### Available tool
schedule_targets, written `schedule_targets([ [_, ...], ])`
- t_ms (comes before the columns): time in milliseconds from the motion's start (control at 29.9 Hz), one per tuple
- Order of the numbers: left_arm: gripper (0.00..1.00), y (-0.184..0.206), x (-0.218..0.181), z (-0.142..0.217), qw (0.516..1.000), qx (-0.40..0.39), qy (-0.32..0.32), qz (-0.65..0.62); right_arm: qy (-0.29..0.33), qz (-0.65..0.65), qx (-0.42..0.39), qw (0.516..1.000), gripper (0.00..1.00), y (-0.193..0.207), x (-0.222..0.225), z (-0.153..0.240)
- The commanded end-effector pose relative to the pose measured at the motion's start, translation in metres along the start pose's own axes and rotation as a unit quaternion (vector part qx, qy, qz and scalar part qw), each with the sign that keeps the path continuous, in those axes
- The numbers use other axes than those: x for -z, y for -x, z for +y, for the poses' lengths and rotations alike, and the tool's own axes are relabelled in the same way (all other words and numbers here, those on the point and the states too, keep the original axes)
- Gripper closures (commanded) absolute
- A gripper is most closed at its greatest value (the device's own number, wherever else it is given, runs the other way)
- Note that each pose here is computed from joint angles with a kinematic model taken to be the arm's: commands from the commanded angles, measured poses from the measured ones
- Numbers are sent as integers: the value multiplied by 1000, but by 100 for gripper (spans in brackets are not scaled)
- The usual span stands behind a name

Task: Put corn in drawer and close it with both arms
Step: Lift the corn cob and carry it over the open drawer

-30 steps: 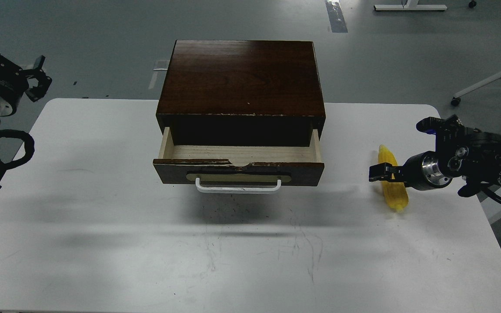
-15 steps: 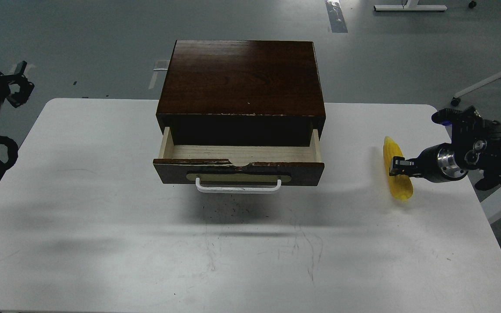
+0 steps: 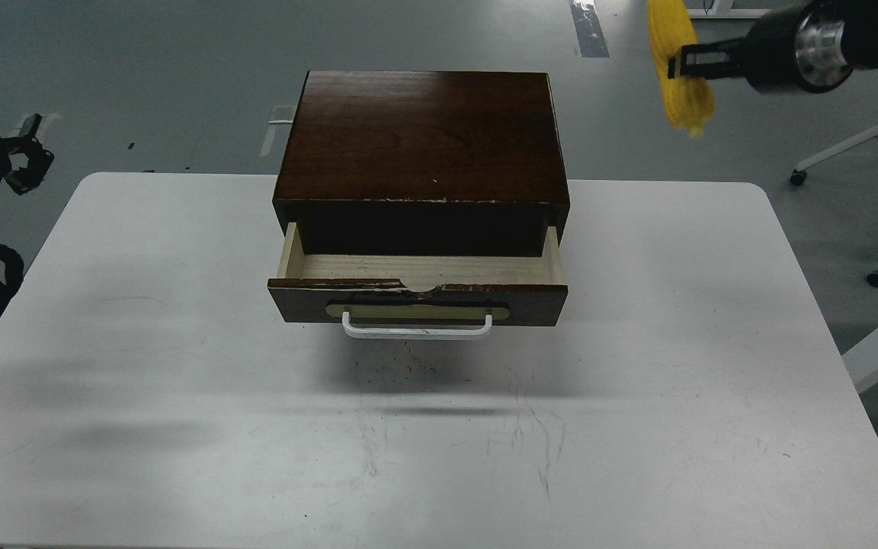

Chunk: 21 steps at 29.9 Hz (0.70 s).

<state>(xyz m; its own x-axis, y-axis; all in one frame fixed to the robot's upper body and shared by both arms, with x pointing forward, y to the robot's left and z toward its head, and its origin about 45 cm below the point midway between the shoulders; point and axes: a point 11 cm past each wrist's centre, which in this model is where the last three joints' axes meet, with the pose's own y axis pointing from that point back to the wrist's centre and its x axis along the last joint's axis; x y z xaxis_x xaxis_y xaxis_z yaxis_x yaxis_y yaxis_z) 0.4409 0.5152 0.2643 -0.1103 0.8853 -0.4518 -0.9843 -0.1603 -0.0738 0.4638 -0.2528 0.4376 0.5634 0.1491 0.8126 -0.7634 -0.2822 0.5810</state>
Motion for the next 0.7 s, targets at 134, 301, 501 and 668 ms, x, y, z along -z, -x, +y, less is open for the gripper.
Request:
schedule_targets([
  [134,2,-4,-8,1,1000,-3,5,-6,-66,204,-3,977,88,-13,107,8],
  [301,2,-9,-16,2,1000,-7,10,-11,-119,348,23,930,88,17,162,3],
  [501,2,-13,-22,3,1000,-10,15,-15,-151,477,44,865,88,55,197,-10],
  [668,2,-15,-25,4,1000,-13,18,-16,-158,543,44,823,88,72,214,-17],
])
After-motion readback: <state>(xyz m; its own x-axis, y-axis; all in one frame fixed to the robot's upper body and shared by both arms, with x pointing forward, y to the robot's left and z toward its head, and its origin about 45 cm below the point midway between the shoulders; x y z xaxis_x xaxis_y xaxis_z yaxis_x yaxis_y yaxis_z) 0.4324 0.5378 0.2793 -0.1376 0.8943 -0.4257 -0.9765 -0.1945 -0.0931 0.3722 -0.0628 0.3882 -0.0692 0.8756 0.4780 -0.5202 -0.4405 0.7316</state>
